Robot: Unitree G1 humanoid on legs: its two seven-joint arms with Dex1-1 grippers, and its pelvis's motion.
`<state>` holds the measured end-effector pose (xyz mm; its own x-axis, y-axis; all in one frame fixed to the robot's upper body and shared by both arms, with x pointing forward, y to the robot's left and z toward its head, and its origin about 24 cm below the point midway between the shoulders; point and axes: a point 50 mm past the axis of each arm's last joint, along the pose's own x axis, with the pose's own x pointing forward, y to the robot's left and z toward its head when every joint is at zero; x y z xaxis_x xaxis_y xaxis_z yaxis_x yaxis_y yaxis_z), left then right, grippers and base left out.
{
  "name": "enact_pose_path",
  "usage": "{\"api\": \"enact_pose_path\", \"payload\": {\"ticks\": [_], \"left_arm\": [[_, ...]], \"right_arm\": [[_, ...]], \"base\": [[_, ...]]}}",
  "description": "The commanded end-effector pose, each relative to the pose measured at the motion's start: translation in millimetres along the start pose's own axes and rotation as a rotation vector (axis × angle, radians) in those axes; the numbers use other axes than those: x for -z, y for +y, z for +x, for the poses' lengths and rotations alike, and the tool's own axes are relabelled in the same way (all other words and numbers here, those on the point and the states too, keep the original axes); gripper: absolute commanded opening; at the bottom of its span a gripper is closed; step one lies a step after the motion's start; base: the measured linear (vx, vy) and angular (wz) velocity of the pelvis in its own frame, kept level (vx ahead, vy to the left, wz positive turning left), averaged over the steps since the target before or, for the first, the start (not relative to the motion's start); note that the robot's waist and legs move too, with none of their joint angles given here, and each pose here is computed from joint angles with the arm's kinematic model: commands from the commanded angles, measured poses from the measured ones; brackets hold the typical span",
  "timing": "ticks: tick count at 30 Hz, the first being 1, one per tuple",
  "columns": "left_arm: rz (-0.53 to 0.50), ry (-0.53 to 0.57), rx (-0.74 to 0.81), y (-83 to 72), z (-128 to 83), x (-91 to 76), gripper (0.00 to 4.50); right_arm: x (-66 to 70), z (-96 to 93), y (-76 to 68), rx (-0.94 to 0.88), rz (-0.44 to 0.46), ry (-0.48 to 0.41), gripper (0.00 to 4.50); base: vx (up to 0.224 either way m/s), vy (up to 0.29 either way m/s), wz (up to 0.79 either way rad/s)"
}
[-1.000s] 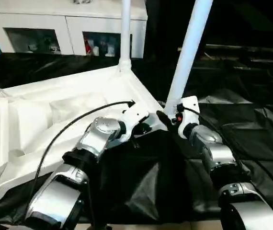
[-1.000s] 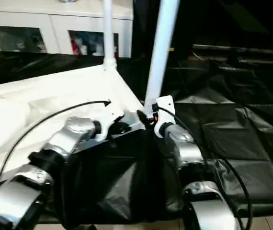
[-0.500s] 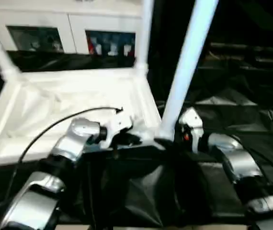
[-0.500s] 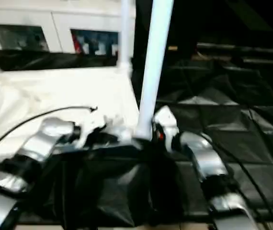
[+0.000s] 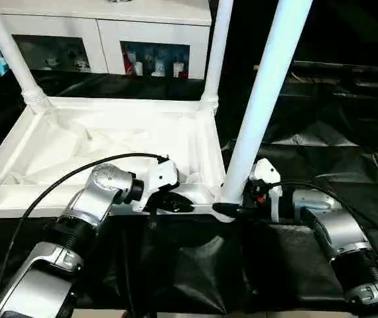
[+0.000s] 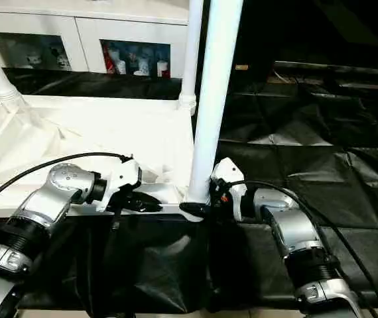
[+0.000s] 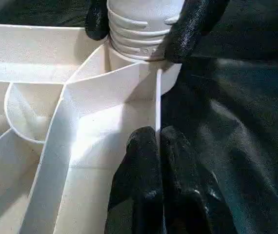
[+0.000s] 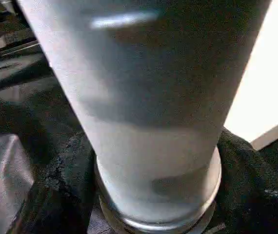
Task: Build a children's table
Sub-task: Rotate leg to tighten
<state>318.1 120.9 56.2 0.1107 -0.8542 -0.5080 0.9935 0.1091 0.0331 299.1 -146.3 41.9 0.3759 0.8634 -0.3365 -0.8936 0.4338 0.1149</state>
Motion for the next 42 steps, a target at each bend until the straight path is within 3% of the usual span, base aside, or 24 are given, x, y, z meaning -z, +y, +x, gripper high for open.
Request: {"api": "enact_pose_path", "payload": {"ticks": [1, 9, 12, 13, 17, 19, 21, 26, 28, 31, 33, 37, 42], "left_arm": [[-0.009, -0.063, -0.126, 11.4, 11, -15.0, 0.00], [-0.105, -0.075, -0.368, 31.1, 33, -32.2, 0.00], [-0.127, -0.078, -0.420, 34.5, 42, -38.3, 0.00], [-0.124, -0.073, -0.450, 35.3, 51, -44.5, 0.00], [-0.091, -0.069, -0.437, 33.0, 58, -48.3, 0.00], [-0.083, -0.073, -0.416, 31.3, 59, -47.5, 0.00], [-0.075, -0.074, -0.403, 30.3, 58, -46.4, 0.00], [-0.041, -0.075, -0.333, 25.8, 51, -39.0, 0.00], [-0.009, -0.095, -0.240, 19.4, 41, -32.6, 0.00], [0.021, -0.094, -0.156, 13.2, 32, -27.4, 0.00], [0.029, -0.091, -0.137, 11.7, 29, -25.7, 0.00], [0.053, -0.058, -0.032, 4.7, 12, -12.8, 0.00], [0.048, -0.064, 0.020, -0.1, 4, -9.8, 0.00]], "right_arm": [[11.7, 9.0, -1.7, 0.085, 0.047, 0.040, 2.83], [19.7, 32.7, -21.3, 0.466, 0.245, 0.013, 2.79], [19.1, 40.2, -25.2, 0.557, 0.295, 0.010, 2.79], [14.4, 51.7, -23.5, 0.570, 0.315, 0.001, 2.79], [5.9, 63.6, -18.0, 0.513, 0.274, -0.031, 2.79], [2.6, 64.9, -16.8, 0.483, 0.277, -0.060, 3.35], [0.9, 64.9, -16.6, 0.471, 0.274, -0.074, 3.51], [-4.6, 61.4, -16.5, 0.409, 0.226, -0.111, 3.71], [-5.8, 51.0, -11.3, 0.271, 0.127, -0.105, 3.71], [-4.5, 38.3, -8.1, 0.174, 0.073, -0.085, 3.71], [-3.8, 34.8, -7.7, 0.156, 0.061, -0.076, 3.71], [3.9, 8.2, -5.0, 0.051, -0.006, -0.018, 3.71], [5.4, -2.2, -3.6, 0.021, -0.011, 0.000, 3.71]], "base": [[0.000, 0.000, 0.00], [0.000, 0.000, 0.00], [0.000, 0.000, 0.00], [0.000, 0.000, 0.00], [0.000, 0.000, 0.00], [0.000, 0.000, 0.00], [0.000, 0.000, 0.00], [0.000, 0.000, 0.00], [0.000, 0.000, 0.00], [0.000, 0.000, 0.00], [0.000, 0.000, 0.00], [0.000, 0.000, 0.00], [0.000, 0.000, 0.00]]}}
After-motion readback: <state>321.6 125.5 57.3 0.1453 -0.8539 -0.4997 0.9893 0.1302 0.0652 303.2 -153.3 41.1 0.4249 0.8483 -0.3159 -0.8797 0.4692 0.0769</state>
